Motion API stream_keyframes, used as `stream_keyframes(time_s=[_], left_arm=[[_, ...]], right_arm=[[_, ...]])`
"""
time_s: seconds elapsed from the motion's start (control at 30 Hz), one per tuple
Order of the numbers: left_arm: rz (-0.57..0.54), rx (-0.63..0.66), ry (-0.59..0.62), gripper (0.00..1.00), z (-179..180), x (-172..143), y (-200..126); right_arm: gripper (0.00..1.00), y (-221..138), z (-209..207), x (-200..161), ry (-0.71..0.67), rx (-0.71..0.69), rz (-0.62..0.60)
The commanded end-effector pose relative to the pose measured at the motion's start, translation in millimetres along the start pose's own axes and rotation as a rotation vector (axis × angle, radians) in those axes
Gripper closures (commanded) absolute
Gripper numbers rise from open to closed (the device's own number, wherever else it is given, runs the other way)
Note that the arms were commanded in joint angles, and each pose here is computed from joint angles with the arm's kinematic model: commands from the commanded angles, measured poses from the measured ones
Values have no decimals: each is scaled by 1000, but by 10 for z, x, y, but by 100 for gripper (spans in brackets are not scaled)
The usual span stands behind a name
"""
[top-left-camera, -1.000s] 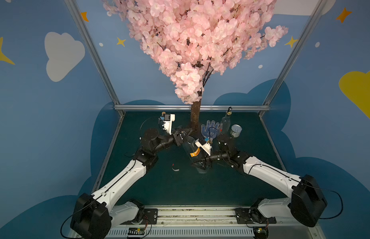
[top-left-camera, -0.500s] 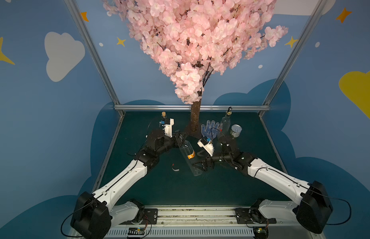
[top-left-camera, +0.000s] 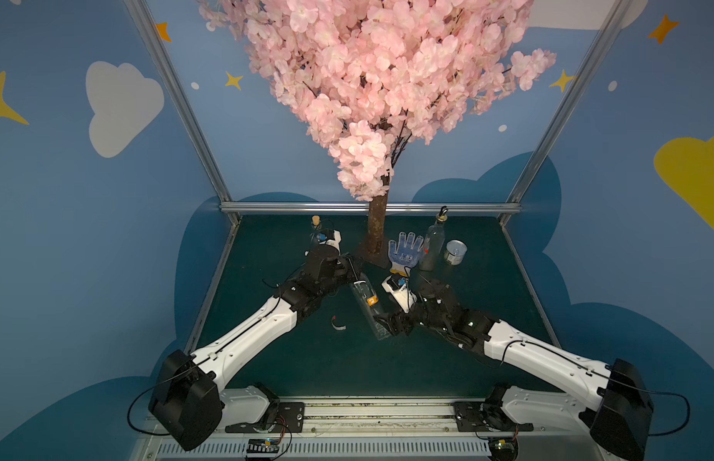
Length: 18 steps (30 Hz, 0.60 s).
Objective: Remove the label from the bottle
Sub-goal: Pick up the bottle from the center of the board.
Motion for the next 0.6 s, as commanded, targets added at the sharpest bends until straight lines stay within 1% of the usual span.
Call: stream_keyframes(time_s=[0.0, 0.13, 0.23, 0.33, 0.5, 0.57], left_arm=[[-82, -34, -24, 98, -140, 196, -131], [-101, -32, -46, 98, -147, 228, -162], [-99, -33, -86, 98, -138, 218, -136], [-103, -38, -131, 98, -131, 208, -121], [-112, -53, -178, 98, -151, 232, -109], [-115, -63, -192, 98, -167, 244, -110]], right_arm=[[7, 22, -82, -25, 19, -77, -33], [6, 100, -8, -28, -14, 4, -46], [6, 145, 6, 5, 7, 13, -68], [6, 184, 26, 16, -6, 3, -75], [6, 284, 31, -10, -49, -53, -67], [6, 312, 17, -17, -69, -107, -67]])
Point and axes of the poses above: each gripper's point midway between its finger pads, its own y axis out along the fingers, its own z axis along the line the jaws close on, x = y × z, the point moved 7 cm from there along -y, back along the fingers, and after that the axes turned 1 degree about -y, right-handed, at the moved point
